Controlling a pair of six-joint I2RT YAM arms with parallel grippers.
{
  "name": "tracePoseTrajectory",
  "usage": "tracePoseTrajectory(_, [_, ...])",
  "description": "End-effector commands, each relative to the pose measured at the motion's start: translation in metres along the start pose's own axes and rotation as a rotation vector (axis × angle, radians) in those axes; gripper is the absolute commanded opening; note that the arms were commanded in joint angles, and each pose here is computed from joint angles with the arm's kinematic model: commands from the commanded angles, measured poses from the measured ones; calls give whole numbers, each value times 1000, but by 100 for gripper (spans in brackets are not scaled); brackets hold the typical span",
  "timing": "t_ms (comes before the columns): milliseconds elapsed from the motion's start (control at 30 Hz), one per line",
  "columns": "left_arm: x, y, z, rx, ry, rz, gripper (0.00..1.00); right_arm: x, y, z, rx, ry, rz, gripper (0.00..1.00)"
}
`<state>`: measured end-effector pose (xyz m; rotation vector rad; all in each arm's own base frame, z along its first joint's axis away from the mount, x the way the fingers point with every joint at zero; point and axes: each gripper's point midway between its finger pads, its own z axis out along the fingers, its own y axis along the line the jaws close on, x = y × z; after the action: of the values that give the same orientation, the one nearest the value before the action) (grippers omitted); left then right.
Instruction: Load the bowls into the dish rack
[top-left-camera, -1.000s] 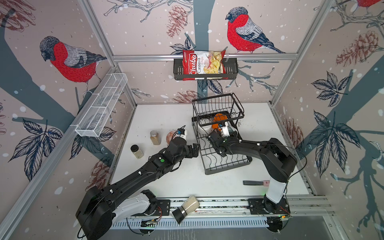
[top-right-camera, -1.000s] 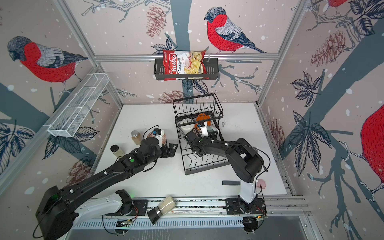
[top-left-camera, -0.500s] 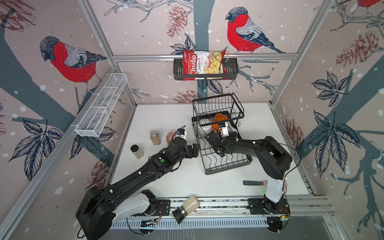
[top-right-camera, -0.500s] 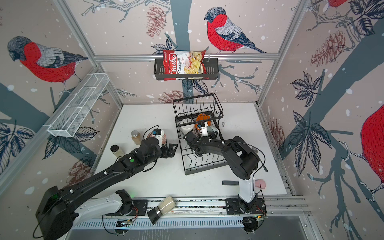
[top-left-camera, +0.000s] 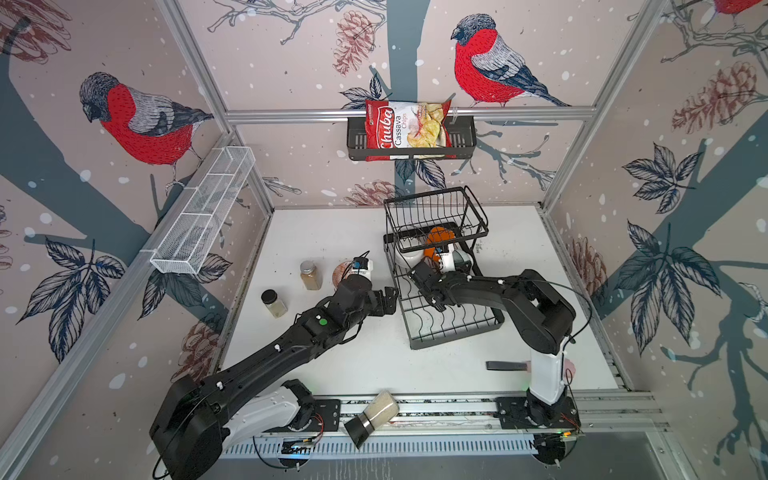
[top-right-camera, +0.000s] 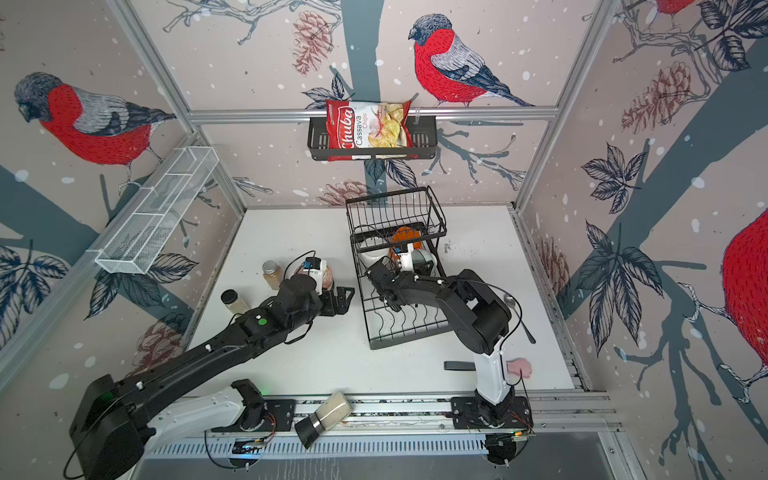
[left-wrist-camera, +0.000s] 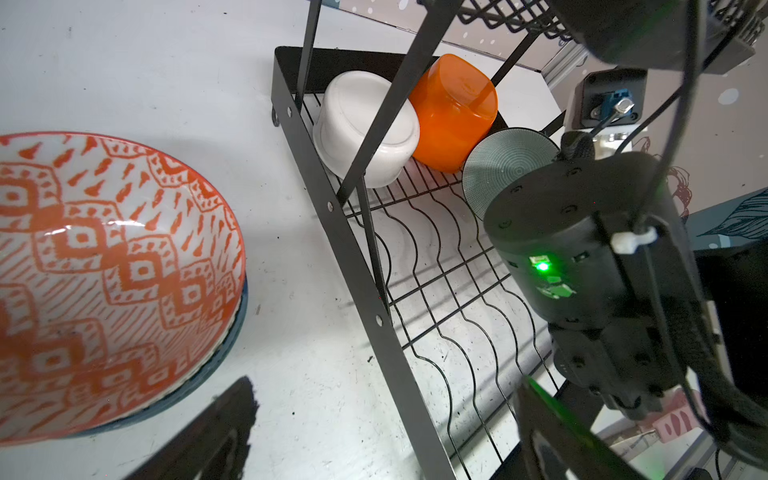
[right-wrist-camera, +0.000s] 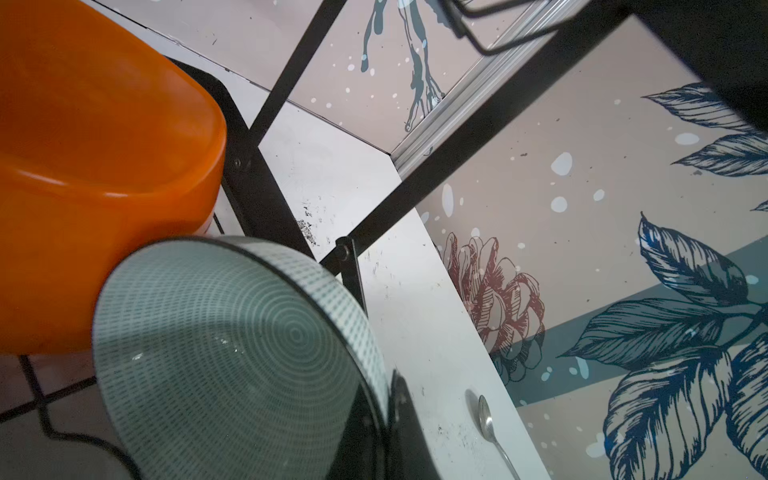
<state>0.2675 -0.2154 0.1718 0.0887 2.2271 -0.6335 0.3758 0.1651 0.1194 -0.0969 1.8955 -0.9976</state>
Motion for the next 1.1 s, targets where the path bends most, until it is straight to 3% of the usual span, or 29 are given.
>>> tracePoseTrajectory(0, [-5,-1,-1,-3,-18,4,96,3,7,-2,-28,11,-5,0])
tracePoseTrajectory(667, [-3,0,3,-11,-9,12,96,12,31,-17,-128,66,38,0])
tracePoseTrajectory(1067, [-3,0,3,-11,-8,15,96,6,26,-20,-159,79,80,21])
